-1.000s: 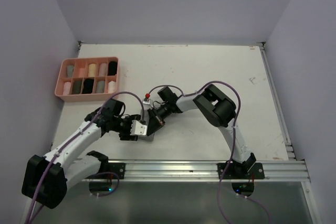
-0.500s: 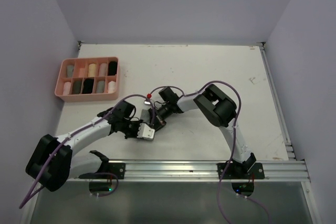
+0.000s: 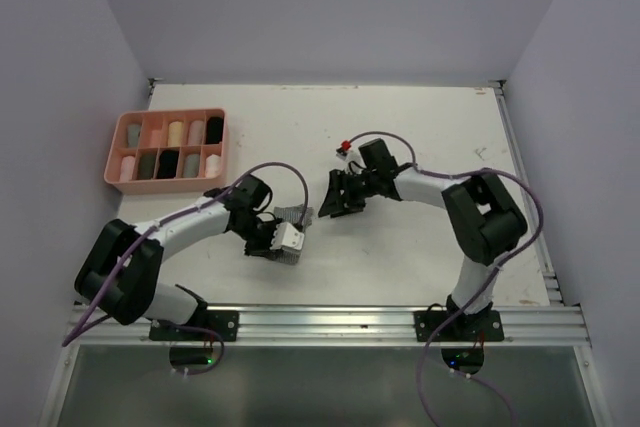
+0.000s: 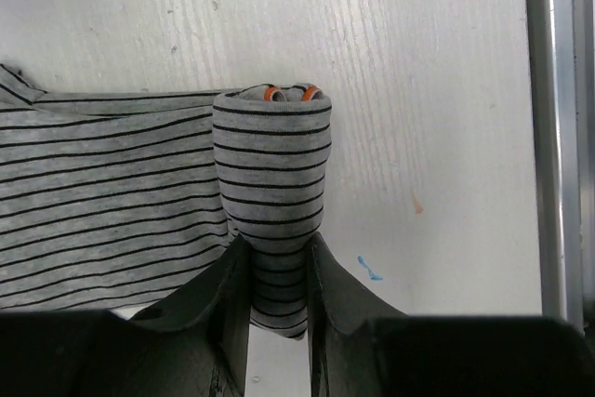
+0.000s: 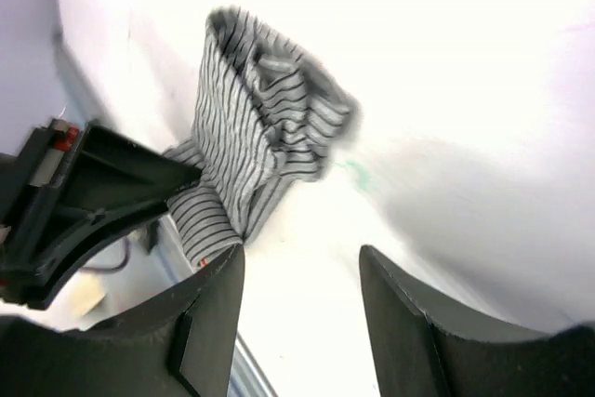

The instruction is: Roll the underwear

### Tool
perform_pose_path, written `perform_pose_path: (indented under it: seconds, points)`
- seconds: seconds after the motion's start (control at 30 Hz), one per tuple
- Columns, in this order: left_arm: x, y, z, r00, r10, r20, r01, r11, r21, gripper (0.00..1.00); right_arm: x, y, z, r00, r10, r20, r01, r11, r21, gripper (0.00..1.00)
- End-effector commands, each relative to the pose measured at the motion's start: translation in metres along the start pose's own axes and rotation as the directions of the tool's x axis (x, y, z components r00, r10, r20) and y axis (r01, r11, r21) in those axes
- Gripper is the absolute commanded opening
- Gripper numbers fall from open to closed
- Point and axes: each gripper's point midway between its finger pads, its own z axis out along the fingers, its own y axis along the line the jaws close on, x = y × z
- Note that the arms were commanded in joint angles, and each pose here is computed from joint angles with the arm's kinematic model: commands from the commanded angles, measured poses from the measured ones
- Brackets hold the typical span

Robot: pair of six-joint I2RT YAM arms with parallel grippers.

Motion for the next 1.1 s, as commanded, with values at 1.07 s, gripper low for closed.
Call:
perform_pose_path:
  seconds: [1.07]
  points:
    - [0.050,0.049,0.053,0.896,-0.394,-0.205,0.443,0.754,0.485,0.20,0.044,0.108,0.041,0.302,-0.939,-0.167,0.940,0.263,0.218,0.60]
